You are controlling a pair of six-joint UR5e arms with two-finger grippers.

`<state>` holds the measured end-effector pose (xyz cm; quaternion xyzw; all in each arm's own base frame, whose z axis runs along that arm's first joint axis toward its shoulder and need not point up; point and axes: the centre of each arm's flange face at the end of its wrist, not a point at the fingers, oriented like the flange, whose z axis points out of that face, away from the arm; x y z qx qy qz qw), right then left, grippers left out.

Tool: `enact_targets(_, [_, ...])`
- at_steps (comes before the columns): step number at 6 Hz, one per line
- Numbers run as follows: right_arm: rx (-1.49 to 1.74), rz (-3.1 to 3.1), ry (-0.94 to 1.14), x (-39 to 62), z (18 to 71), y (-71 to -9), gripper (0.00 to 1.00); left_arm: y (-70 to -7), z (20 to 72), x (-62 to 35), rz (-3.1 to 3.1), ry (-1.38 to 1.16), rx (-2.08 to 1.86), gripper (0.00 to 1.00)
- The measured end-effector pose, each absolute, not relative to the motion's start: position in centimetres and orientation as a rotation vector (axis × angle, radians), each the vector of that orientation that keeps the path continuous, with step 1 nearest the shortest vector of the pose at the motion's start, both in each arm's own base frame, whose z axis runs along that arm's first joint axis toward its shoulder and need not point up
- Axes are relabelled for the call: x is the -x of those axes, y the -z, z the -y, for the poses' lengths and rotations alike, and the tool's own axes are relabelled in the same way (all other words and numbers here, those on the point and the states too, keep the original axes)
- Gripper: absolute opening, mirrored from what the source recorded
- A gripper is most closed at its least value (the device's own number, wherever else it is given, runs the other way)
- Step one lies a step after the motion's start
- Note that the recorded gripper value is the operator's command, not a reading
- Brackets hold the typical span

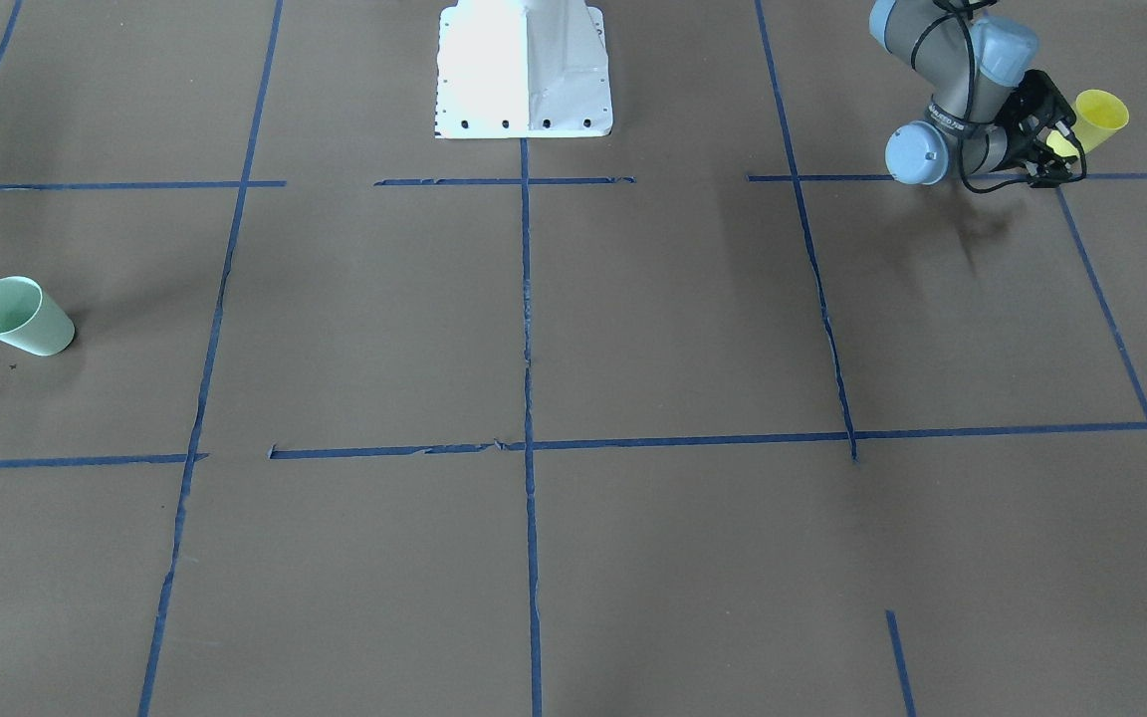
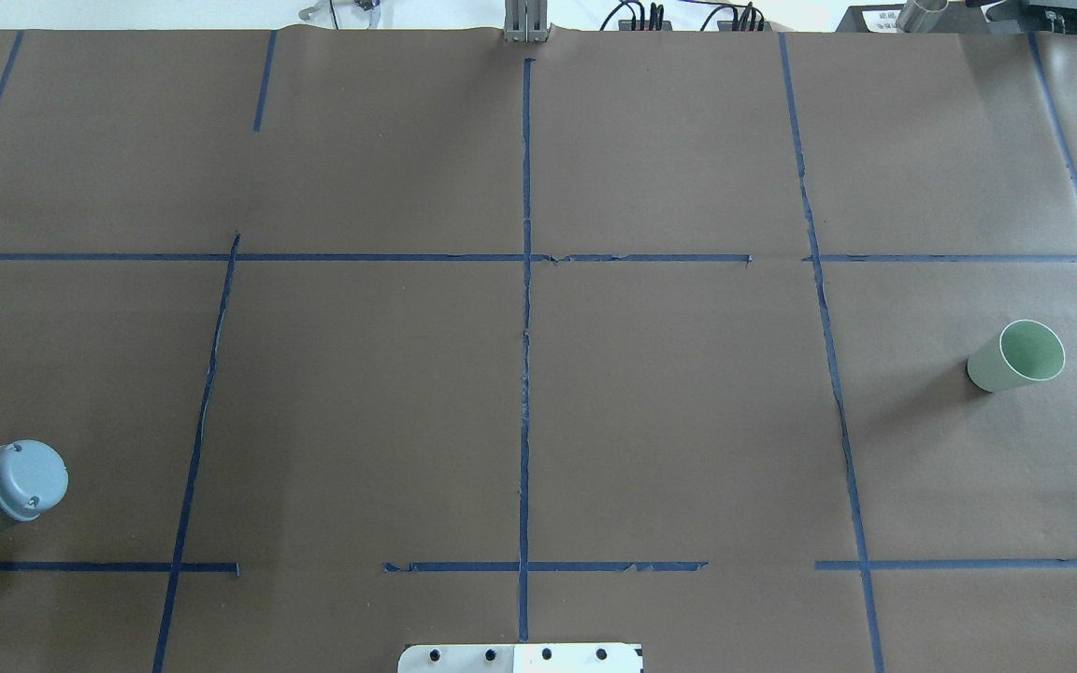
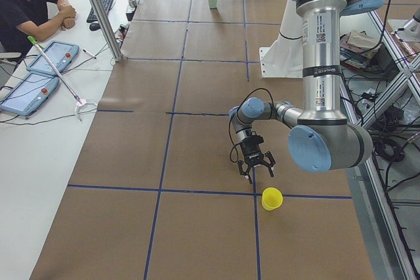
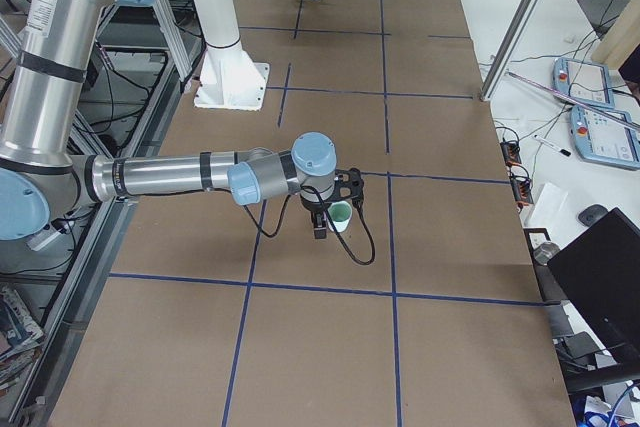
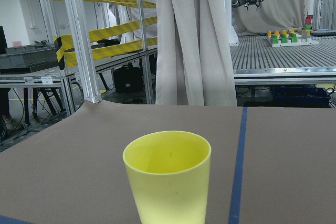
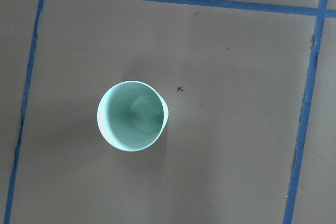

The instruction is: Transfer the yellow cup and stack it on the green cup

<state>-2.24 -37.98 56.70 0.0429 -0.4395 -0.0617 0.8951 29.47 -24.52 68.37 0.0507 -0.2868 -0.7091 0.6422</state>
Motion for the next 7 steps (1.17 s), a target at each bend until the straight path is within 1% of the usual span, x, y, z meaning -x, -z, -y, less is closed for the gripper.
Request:
enact_targets(2, [-0.090,0.911,0.128,2.2,37.9,-56.7,1.00,-72.4,23.3,-29.9,0.690,1.623,-0.163,1.00])
enact_targets(3, [-0.093,0.912,0.130,2.2,37.9,-56.6,1.00,-73.4,22.7,-29.8,0.696,1.619,-0.176,0.98])
enact_targets(5, [-0.105,0.916,0.136,2.3,37.9,-56.5,1.00,-75.6,21.5,-27.6,0.706,1.619,-0.195,0.98])
enact_targets(6, [-0.104,0.917,0.137,2.3,37.8,-56.6,1.00,-76.9,20.9,-26.7,0.705,1.614,-0.201,0.80])
enact_targets(7, [-0.103,0.918,0.138,2.3,37.7,-56.6,1.00,-78.3,20.6,-26.3,0.708,1.617,-0.211,0.07])
